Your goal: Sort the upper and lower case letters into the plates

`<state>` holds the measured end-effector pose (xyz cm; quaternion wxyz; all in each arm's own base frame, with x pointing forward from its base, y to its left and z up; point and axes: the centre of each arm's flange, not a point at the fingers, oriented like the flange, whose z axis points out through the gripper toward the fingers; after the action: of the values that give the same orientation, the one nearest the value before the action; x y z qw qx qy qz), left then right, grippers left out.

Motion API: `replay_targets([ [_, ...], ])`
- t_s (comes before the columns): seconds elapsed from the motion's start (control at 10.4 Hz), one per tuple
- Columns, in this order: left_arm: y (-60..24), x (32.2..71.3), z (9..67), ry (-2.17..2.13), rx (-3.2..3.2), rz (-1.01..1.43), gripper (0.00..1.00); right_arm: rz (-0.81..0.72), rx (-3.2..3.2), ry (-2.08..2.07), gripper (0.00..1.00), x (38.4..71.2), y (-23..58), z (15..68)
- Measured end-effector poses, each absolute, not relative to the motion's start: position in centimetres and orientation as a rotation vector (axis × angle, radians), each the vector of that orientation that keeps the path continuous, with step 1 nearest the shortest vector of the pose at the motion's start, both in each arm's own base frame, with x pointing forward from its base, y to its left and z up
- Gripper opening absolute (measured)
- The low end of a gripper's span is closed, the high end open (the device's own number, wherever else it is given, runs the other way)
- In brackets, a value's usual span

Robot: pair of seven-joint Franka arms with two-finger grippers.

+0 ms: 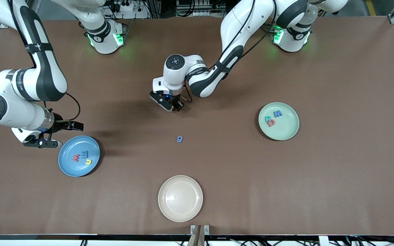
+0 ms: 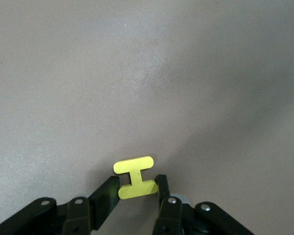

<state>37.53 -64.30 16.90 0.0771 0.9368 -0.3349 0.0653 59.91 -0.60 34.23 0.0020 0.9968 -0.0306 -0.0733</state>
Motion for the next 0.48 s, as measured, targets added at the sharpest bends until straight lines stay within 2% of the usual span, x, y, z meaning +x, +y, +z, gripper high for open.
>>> replay_targets([
  [0.48,-64.3,37.5,16.9,-0.992,2.811,0.183,0.38,-0.223,3.13,-0.069,1.0,60.0,0.9,34.5],
])
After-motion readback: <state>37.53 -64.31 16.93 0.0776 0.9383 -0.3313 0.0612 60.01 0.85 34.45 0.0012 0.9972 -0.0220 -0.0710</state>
